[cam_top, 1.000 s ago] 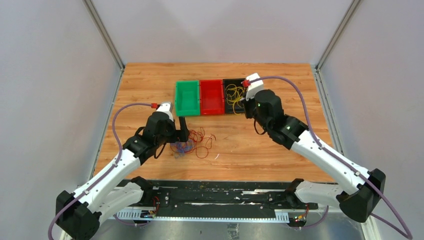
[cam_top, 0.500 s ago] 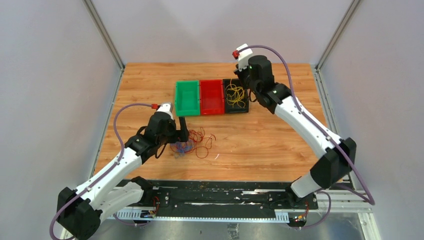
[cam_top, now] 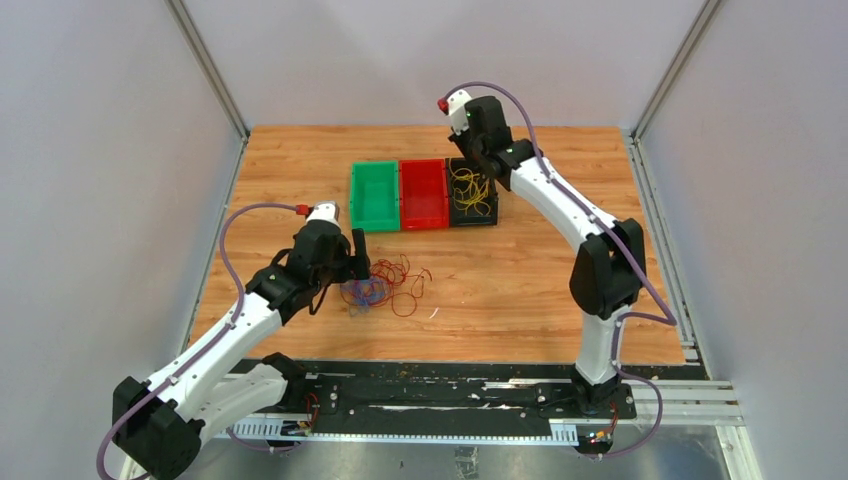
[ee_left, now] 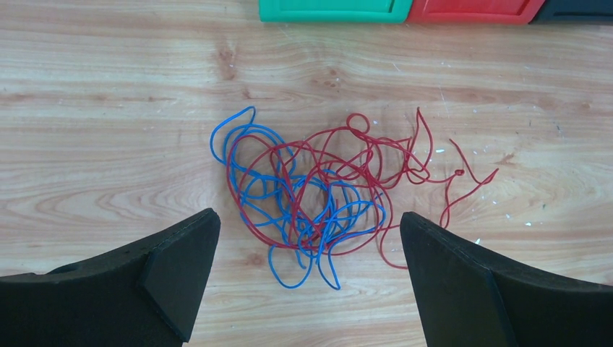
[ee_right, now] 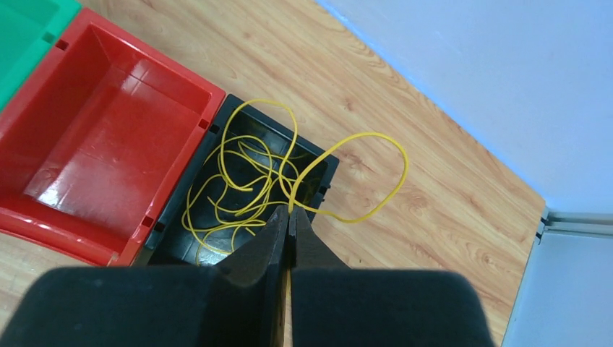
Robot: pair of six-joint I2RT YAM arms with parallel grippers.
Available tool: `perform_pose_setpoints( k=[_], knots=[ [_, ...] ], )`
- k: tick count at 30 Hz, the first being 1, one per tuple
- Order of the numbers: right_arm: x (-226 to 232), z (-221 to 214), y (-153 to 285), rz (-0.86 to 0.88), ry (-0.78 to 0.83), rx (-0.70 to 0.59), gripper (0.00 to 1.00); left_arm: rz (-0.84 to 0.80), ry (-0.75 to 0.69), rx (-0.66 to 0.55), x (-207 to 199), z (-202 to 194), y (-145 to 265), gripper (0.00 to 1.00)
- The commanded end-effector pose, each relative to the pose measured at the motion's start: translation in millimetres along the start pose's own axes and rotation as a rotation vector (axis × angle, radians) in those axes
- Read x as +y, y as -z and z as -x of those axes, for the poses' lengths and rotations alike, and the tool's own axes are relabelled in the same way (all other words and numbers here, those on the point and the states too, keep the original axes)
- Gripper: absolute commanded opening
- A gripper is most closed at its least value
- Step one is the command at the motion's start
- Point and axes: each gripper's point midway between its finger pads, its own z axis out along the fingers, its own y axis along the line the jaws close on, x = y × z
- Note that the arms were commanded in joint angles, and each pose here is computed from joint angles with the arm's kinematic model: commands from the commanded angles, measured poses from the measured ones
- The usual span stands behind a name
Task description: Untangle the cables
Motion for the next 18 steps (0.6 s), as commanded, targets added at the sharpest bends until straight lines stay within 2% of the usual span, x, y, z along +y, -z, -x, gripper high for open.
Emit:
perform_pose_setpoints(
  k=[1, 11, 15, 18],
  knots=[
    [-1, -11, -14, 0.011, 0.042, 0.060, 0.00, 0.042, -0.007, -0.011, 6, 7, 6, 1.00],
    [26, -33, -46, 0.084, -0.008, 0.110, 0.00, 0.054, -0.015, -0.022, 9, 11, 9, 1.00],
    [33, -28, -62, 0.111, -0.080, 0.046, 0.00, 0.055, -0.017, -0.020, 9, 11, 9, 1.00],
    [40, -21, -74, 0.197, -0.197, -0.032, 0.00, 0.060, -0.017, -0.017, 10, 10, 8, 1.00]
  ],
)
